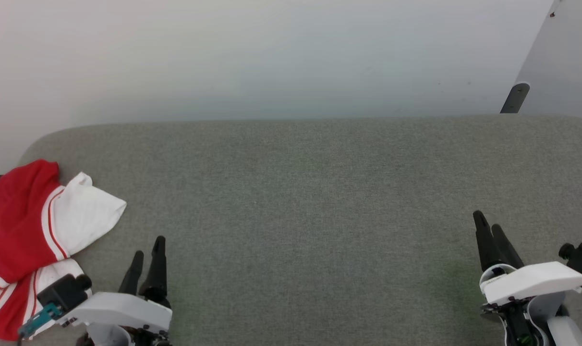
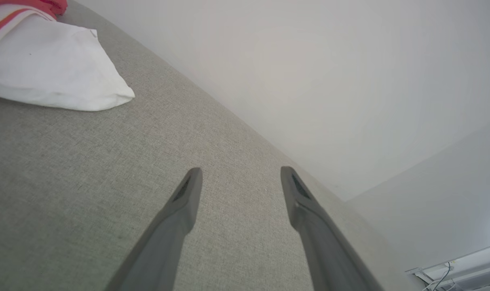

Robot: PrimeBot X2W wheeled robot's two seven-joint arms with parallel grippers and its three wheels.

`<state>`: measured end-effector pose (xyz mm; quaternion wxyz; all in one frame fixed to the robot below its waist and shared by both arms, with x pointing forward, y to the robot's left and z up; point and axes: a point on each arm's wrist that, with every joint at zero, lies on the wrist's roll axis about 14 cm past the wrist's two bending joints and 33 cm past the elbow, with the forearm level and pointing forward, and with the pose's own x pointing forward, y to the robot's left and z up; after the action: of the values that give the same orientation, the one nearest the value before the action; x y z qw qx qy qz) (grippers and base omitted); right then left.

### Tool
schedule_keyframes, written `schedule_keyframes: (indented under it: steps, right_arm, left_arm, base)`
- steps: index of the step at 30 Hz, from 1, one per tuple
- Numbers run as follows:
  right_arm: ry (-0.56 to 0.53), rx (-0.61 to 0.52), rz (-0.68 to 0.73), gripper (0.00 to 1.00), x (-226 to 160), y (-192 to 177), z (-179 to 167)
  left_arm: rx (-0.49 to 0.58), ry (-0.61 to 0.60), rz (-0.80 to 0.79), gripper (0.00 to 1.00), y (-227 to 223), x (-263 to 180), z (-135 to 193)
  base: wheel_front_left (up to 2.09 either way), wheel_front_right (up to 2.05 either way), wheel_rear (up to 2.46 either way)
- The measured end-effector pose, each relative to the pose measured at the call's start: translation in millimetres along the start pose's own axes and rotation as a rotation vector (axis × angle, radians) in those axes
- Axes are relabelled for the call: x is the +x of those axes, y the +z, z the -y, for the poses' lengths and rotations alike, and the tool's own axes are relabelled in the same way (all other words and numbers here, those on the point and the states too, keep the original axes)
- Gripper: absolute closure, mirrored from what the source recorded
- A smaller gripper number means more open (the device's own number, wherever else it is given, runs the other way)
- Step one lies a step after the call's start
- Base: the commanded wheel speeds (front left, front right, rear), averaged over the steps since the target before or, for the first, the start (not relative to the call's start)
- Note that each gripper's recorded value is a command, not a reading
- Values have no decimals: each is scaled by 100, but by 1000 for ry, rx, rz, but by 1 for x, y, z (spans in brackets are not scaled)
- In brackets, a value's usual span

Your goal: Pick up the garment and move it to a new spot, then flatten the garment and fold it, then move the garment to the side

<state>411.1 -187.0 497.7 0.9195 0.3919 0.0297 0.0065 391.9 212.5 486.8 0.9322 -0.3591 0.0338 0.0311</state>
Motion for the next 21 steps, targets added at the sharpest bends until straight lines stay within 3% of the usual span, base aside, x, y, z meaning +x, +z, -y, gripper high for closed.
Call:
schedule_keyframes:
  steps: [9, 21]
  right_arm:
    - [38, -191, 25, 0, 6, 7, -11]
    - [66, -363, 54, 0, 10, 13, -19]
  left_arm:
    - [154, -31, 24, 0, 7, 3, 8]
    - [317, -70, 63, 0, 17, 5, 16]
  base:
    - [0, 0, 0]
    - [0, 0, 0]
